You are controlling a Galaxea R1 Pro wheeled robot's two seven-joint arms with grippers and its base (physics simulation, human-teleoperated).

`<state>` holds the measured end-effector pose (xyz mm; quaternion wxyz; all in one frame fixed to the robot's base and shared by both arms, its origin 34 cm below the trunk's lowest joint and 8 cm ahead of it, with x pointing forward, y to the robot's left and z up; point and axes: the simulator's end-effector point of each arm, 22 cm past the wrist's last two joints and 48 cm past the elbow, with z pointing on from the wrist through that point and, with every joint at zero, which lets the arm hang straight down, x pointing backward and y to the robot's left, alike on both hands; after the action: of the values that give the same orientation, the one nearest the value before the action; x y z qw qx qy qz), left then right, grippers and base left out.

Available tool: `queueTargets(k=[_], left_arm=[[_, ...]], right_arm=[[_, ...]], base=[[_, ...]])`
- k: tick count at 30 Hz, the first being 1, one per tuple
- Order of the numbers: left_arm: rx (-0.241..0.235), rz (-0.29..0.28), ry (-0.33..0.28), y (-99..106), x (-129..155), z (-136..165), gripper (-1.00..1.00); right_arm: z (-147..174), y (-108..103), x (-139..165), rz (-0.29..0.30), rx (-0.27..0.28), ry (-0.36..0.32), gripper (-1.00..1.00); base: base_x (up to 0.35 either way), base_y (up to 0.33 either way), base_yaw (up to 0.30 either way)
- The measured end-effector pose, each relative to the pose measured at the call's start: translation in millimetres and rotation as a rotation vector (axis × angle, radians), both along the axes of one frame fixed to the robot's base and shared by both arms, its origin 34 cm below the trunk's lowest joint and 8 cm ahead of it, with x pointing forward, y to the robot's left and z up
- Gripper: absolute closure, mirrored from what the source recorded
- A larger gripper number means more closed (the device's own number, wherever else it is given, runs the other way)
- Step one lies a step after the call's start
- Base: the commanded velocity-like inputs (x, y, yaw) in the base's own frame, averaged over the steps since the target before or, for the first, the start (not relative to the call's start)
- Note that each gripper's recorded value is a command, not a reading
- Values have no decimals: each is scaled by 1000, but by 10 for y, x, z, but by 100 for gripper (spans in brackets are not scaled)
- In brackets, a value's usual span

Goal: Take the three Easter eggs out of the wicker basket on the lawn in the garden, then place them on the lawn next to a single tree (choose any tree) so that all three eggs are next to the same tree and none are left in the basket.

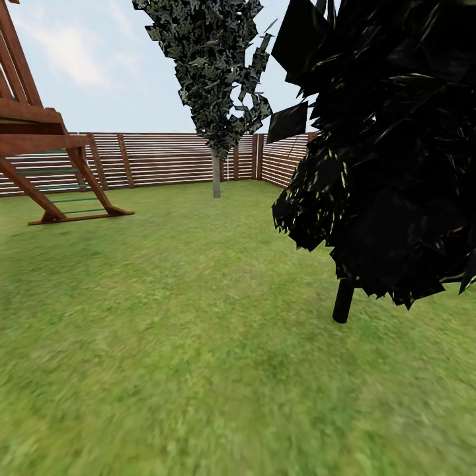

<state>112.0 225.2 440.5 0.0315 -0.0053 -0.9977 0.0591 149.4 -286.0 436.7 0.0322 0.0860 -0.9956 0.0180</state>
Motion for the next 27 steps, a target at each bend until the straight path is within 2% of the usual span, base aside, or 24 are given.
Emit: queueTargets(k=[27], left_arm=[[0, 0, -1, 2, 3, 0, -100]], right_arm=[[0, 0, 0, 0, 0, 0, -100]], base=[[0, 0, 0]])
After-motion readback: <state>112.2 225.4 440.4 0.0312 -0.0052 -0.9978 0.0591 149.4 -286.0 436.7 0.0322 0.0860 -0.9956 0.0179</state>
